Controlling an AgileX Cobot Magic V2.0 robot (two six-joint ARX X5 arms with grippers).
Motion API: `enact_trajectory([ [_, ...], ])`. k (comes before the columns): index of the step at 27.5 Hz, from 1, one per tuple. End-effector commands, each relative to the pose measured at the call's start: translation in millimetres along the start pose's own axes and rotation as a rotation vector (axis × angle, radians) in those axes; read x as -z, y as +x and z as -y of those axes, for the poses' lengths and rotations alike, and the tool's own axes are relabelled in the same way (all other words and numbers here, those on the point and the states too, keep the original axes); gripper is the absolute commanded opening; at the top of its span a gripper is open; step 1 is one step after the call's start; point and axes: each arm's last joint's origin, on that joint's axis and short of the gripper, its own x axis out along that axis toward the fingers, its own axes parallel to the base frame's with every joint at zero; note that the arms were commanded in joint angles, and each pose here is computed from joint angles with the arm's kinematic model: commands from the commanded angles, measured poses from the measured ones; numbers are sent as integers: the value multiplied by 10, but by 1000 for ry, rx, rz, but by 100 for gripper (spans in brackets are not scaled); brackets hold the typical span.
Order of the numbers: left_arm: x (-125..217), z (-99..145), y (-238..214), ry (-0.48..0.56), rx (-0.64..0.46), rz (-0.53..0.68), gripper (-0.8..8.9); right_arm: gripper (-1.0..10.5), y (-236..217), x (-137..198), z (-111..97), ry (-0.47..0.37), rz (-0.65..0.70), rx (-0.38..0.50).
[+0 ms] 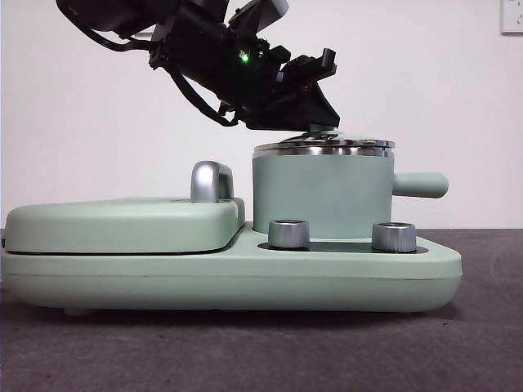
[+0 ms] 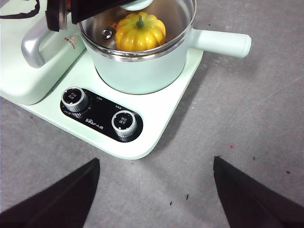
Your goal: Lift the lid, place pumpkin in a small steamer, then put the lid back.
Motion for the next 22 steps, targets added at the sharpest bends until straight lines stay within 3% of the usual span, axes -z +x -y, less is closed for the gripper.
enact_trajectory([
  [1,2,8,49,7,6,-6,10,368,-6,-22,-7,0,10,-4],
  [16,91,9,43,46,6,-98,23,368,-6,-22,-7,0,10,-3],
  [22,28,4,47,61,0,-35,287,368,-6,-22,-7,0,10,-3],
])
